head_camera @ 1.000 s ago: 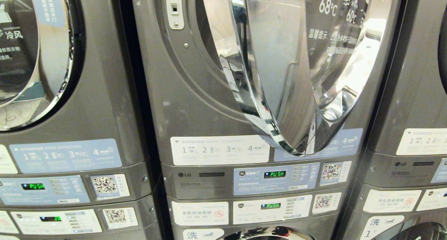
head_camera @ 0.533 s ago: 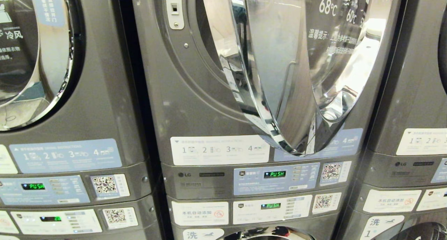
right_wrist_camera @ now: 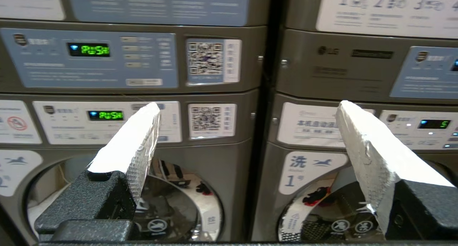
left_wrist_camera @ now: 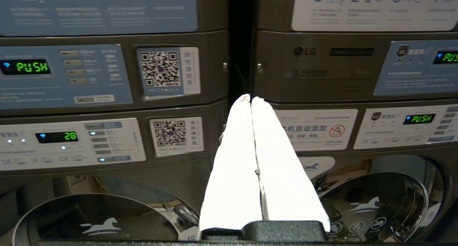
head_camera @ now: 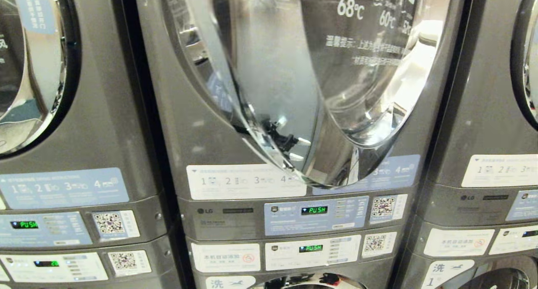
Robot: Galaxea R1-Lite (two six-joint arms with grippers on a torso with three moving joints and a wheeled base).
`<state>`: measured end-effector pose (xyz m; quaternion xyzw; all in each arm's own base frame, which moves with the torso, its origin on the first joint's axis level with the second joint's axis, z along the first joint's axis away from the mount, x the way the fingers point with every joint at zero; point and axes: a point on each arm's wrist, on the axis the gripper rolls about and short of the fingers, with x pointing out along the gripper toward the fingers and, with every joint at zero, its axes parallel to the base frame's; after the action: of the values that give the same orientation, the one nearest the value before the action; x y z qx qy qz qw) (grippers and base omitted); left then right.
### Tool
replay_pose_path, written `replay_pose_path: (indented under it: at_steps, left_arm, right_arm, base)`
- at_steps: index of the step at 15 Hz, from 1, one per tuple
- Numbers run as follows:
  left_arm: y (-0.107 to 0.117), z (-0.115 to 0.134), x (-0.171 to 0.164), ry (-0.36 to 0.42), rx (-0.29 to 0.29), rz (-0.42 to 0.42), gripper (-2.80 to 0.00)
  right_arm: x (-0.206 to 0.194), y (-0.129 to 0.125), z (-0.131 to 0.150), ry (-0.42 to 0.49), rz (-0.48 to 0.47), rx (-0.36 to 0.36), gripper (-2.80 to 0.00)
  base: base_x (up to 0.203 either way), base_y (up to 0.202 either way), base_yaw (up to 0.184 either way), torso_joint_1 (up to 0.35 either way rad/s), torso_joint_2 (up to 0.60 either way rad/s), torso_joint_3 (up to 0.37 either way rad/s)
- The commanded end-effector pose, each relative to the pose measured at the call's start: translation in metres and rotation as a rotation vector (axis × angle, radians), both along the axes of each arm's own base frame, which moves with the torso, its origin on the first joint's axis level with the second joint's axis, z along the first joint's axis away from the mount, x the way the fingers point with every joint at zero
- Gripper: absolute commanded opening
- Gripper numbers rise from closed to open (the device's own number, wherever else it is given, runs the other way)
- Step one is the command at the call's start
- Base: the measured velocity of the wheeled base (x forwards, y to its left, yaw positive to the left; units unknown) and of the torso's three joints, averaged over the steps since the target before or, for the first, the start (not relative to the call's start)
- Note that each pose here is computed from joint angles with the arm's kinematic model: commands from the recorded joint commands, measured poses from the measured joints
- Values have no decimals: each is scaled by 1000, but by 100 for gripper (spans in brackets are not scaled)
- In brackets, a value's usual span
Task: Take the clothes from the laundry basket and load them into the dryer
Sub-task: Open the dryer
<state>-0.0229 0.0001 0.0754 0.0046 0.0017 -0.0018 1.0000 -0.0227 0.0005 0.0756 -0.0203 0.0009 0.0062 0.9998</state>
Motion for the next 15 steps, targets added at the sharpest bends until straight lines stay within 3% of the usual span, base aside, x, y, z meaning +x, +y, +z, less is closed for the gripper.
replay_pose_path:
  at_steps: [1,15]
  left_arm:
    - [0,0,0,0,0,-1,-280]
    - [0,0,0,0,-1,-1,-280]
  right_arm:
    - [0,0,0,0,0,-1,0]
    - [0,0,0,1,0,-1,0]
  base:
    - [0,-203,2,-1,-1,1]
    - [0,-195,2,3,2,2]
